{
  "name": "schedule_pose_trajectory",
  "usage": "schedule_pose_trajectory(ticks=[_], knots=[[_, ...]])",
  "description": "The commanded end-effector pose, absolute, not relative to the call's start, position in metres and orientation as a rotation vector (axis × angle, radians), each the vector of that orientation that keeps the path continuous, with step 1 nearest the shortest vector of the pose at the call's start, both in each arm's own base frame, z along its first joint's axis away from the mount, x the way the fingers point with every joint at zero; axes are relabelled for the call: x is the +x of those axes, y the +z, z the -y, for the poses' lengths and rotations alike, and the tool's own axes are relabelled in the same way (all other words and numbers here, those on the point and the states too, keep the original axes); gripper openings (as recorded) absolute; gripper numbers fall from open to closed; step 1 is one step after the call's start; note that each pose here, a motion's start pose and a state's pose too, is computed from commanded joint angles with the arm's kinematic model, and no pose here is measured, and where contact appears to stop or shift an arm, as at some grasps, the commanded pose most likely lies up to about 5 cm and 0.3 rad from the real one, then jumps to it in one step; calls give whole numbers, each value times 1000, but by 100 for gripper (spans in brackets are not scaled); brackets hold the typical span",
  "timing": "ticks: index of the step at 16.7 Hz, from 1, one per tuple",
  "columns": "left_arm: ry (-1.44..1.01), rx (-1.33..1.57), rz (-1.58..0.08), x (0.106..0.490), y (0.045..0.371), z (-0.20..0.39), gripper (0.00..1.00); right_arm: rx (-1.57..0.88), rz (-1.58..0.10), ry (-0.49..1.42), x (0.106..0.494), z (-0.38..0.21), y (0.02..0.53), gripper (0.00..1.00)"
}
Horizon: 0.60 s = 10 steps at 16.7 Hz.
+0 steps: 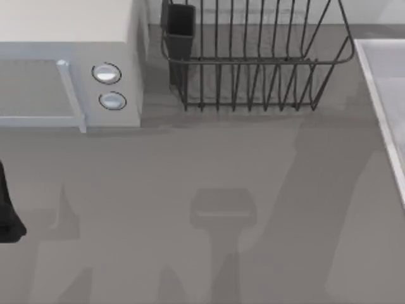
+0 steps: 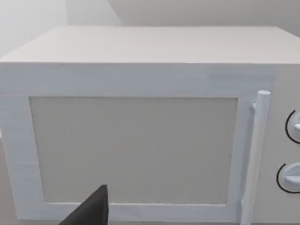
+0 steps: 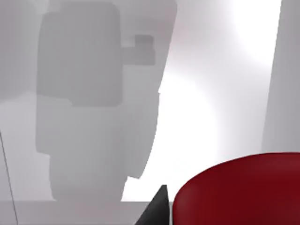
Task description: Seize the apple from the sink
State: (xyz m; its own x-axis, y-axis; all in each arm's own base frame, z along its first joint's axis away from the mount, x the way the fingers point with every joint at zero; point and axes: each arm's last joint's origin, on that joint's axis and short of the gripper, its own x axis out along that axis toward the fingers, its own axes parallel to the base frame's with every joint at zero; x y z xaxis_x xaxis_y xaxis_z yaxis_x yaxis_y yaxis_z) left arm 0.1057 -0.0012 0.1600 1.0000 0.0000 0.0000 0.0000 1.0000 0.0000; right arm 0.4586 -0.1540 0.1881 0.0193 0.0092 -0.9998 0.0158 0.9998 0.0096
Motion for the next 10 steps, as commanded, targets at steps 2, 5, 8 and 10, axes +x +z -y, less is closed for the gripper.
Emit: schedule_pose_trajectory(ticks=[2,5,8,10], knots=[[0,0,0,106,160,1,100,19,-1549,-6,451,151,228,0],[0,0,0,106,160,1,100,14,-1531,-10,438,146,271,0],[0,0,0,106,160,1,100,12,-1523,-12,432,143,285,0],[0,0,0,106,160,1,100,12,-1523,-12,432,143,285,0]])
